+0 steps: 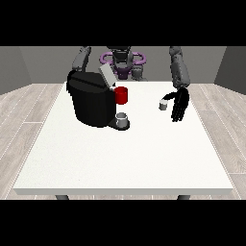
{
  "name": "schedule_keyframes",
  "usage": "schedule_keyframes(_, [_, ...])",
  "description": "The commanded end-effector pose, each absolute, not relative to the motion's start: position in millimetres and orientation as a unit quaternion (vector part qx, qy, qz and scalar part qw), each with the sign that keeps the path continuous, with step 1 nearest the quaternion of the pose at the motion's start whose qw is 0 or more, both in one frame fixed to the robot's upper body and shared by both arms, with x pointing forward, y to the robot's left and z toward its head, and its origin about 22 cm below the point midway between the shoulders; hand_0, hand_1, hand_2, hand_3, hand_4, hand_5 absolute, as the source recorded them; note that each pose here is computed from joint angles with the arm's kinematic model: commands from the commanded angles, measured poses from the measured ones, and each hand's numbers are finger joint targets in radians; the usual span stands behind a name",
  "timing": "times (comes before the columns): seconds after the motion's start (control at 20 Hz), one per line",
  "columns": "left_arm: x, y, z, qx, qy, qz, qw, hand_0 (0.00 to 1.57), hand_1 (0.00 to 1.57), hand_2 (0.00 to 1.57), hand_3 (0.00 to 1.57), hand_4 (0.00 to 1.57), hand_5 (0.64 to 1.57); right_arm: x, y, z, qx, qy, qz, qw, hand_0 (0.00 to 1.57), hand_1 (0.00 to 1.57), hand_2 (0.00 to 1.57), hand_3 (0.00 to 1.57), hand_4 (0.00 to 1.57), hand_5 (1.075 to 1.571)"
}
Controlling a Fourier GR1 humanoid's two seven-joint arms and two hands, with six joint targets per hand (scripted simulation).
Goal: Insert the coffee pod into the coffee machine and close the lid
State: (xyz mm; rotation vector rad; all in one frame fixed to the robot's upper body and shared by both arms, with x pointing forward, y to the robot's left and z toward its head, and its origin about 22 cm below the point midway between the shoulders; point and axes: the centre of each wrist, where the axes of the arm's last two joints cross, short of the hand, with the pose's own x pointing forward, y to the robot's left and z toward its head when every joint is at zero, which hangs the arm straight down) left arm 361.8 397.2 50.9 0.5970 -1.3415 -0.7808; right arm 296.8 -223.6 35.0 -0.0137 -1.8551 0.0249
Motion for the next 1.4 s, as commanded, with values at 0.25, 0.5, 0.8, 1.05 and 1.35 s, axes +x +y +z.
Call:
schedule_keyframes(0.25, [368, 360, 20, 0.254, -0.567, -0.396, 0.676, 1.12, 1.12, 1.18, 1.01, 0.00, 1.571, 301, -228, 16, -0.011, -0.775, -0.009, 0.632, 0.00, 0.00, 0.00, 0.00, 0.40, 1.571])
schedule_keyframes(0.5, [375, 353, 26, 0.274, -0.580, -0.411, 0.648, 1.18, 1.18, 1.20, 1.08, 0.00, 1.571, 301, -219, 10, -0.012, -0.778, -0.004, 0.628, 0.00, 0.00, 0.00, 0.00, 0.32, 1.571])
schedule_keyframes(0.8, [371, 328, 3, 0.241, -0.575, -0.439, 0.647, 1.20, 1.20, 1.21, 1.08, 0.00, 1.571, 305, -208, 6, -0.019, -0.771, -0.003, 0.636, 0.00, 0.00, 0.00, 0.00, 0.36, 1.571])
schedule_keyframes(1.05, [368, 319, -7, 0.251, -0.566, -0.438, 0.652, 1.26, 1.26, 1.31, 1.21, 0.06, 1.571, 306, -234, 2, -0.008, -0.764, -0.017, 0.645, 0.00, 0.00, 0.00, 0.00, 0.41, 1.571])
schedule_keyframes(1.35, [367, 297, -16, 0.243, -0.578, -0.456, 0.632, 1.38, 1.38, 1.42, 1.35, 0.66, 1.571, 288, -241, -37, -0.017, -0.745, -0.034, 0.666, 0.00, 0.00, 0.00, 0.00, 0.39, 1.571])
